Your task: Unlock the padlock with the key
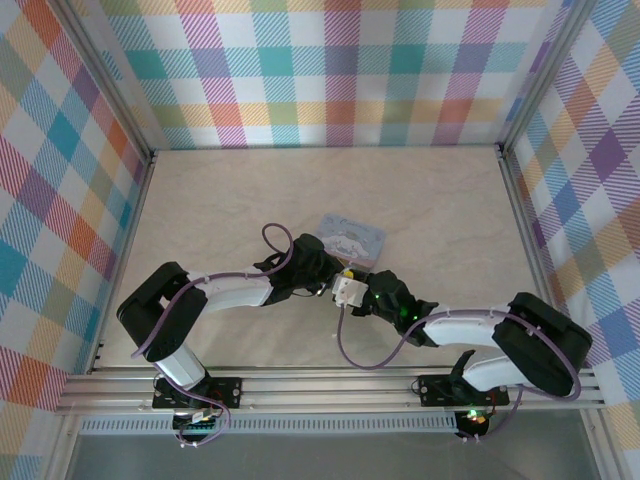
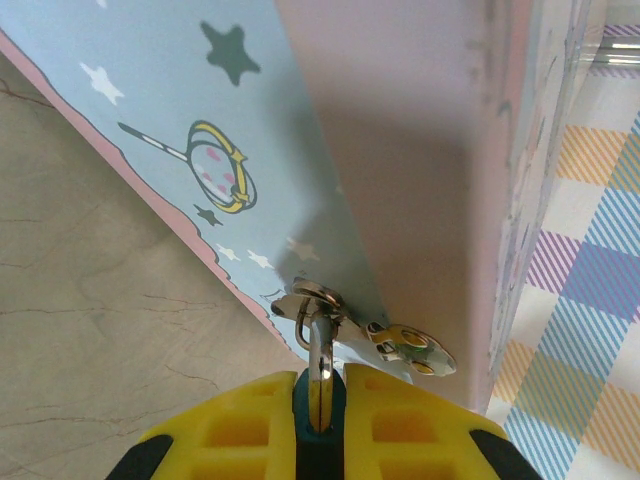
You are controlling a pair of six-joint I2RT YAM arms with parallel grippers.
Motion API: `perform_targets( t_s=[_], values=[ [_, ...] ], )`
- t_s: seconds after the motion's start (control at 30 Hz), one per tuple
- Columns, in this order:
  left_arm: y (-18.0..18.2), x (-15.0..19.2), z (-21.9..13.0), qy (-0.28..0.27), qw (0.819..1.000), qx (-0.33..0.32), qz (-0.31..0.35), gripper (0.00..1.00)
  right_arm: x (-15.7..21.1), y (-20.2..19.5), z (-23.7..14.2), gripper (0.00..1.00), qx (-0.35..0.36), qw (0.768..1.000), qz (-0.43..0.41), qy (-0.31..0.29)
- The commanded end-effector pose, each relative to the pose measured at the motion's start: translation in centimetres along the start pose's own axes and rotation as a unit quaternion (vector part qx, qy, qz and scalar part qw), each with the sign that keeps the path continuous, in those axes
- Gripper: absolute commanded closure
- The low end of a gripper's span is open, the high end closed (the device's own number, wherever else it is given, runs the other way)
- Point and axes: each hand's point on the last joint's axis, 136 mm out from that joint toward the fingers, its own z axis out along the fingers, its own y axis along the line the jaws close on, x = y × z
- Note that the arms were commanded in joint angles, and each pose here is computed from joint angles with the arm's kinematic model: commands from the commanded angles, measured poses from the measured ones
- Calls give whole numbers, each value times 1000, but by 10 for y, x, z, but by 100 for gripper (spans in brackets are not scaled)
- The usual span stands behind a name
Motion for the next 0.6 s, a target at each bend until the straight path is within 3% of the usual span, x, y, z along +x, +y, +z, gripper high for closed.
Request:
perform_targets(
  t_s=[0.0, 0.27, 0.57],
  values=[
    [-24, 6, -5, 12, 999, 32, 0, 100, -20, -14, 3, 69, 24, 999, 5, -29],
    [-24, 7, -5, 13, 999, 32, 0, 100, -14, -16, 7, 87, 32, 999, 8, -11],
    [-25, 7, -5, 14, 999, 33, -1, 100, -14, -29, 5, 100, 62, 998, 26, -7]
  ],
)
